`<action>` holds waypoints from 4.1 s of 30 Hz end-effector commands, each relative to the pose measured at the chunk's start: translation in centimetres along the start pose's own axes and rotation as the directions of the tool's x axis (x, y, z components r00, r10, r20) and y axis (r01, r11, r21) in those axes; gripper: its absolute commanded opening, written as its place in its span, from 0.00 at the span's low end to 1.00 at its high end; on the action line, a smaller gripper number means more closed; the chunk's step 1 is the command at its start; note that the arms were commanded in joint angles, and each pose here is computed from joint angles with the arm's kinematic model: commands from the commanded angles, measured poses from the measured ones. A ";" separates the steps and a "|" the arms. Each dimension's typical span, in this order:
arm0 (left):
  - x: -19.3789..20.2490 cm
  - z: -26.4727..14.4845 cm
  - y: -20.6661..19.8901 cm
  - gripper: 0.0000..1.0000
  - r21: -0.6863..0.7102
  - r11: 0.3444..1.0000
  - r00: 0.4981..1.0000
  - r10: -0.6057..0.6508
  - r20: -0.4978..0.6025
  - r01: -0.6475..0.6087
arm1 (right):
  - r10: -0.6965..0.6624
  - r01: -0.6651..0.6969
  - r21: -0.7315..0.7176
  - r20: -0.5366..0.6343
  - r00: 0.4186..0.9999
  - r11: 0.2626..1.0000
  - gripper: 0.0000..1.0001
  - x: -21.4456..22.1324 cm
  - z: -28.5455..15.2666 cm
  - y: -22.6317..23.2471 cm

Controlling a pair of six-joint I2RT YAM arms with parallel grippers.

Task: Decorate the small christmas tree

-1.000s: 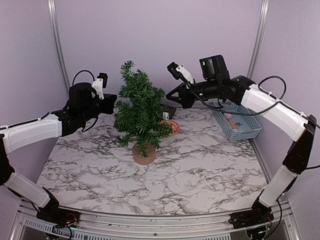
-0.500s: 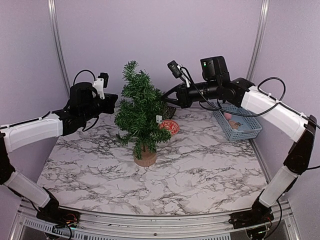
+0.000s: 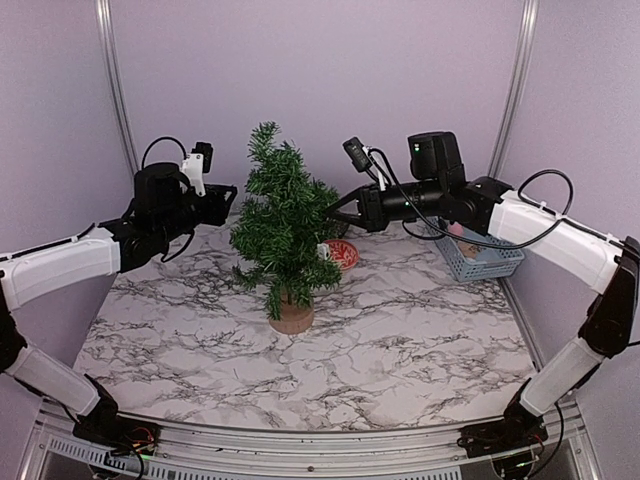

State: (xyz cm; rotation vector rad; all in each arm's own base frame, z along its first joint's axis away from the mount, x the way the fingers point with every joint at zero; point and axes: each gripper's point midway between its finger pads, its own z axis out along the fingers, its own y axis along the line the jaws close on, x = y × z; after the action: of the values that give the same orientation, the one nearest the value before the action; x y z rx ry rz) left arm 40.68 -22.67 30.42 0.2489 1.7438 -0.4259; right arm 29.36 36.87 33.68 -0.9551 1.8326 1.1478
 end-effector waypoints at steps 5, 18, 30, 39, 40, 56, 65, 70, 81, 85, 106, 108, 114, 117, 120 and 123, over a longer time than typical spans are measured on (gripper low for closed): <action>-2.1 -2.6 0.8 0.30 -0.030 1.000 0.998 0.008 0.060 -0.007 | -0.003 0.003 -0.018 0.039 0.999 1.000 0.00 -0.6 -0.7 0.3; -1.6 -2.1 0.7 0.30 -0.024 1.000 0.999 0.008 0.045 -0.007 | 0.039 -0.038 -0.044 0.007 0.999 0.998 0.05 1.6 0.2 -0.3; -1.1 -1.8 0.7 0.26 -0.027 1.000 0.999 0.010 0.032 -0.009 | 0.044 -0.043 0.022 -0.025 0.999 0.999 0.15 3.5 0.8 -2.3; -1.5 -2.9 0.9 0.49 -0.033 0.999 0.999 0.010 0.049 -0.009 | -0.016 0.015 0.076 0.017 1.000 0.997 0.23 2.5 -1.0 -2.2; -1.4 -3.0 1.0 0.52 -0.036 0.999 0.999 0.009 0.049 -0.007 | -0.022 0.020 0.080 0.028 0.999 0.997 0.24 2.3 -1.5 -2.2; 0.9 -5.4 1.6 0.68 0.010 0.997 0.997 -0.075 0.008 0.075 | -0.020 0.011 0.104 0.087 0.996 0.995 0.40 2.9 -4.0 -2.8; 5.7 -5.9 3.1 0.67 -0.010 0.989 0.987 -0.149 -0.054 0.148 | 0.112 -0.123 0.099 0.108 0.988 0.988 0.49 8.0 -4.2 -3.4; 9.6 -6.4 3.9 0.65 -0.034 0.982 0.977 -0.189 -0.098 0.187 | 0.224 -0.234 0.104 0.101 0.969 0.967 0.49 12.6 -3.5 -4.6; 16.7 -7.1 2.0 0.52 0.062 0.953 0.930 -0.273 -0.244 0.296 | 0.365 -0.369 0.063 0.057 0.929 0.927 0.46 18.2 0.4 -7.2; 18.5 -6.6 0.0 0.50 0.114 0.948 0.920 -0.253 -0.301 0.298 | 0.375 -0.376 0.051 0.027 0.927 0.925 0.44 19.2 2.5 -7.5; 23.5 -1.6 -6.2 0.29 0.231 0.893 0.873 -0.275 -0.404 0.387 | 0.438 -0.438 -0.010 -0.004 0.899 0.899 0.31 20.8 9.5 -11.2; 24.0 -1.2 -6.4 0.27 0.234 0.886 0.867 -0.283 -0.410 0.400 | 0.439 -0.439 -0.013 -0.005 0.898 0.898 0.30 20.8 10.0 -11.4; 24.7 -0.2 -7.4 0.22 0.249 0.875 0.861 -0.291 -0.417 0.416 | 0.451 -0.451 -0.007 -0.001 0.893 0.893 0.25 21.0 11.0 -12.3; 24.6 0.3 -7.8 0.20 0.256 0.871 0.862 -0.294 -0.412 0.419 | 0.451 -0.451 -0.004 -0.003 0.892 0.892 0.23 21.1 11.4 -12.7; 24.6 0.8 -7.9 0.18 0.257 0.871 0.863 -0.295 -0.410 0.419 | 0.456 -0.456 0.003 -0.001 0.890 0.890 0.21 21.2 11.6 -13.3; 24.6 1.1 -8.0 0.17 0.258 0.870 0.864 -0.295 -0.407 0.419 | 0.456 -0.457 0.014 0.016 0.890 0.890 0.20 20.8 11.4 -14.2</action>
State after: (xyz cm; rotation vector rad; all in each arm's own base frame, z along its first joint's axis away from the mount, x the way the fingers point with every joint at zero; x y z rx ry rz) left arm 32.58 -30.61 5.87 0.2326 2.1434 -0.9714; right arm 33.65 38.70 6.20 -0.5216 2.1555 1.4096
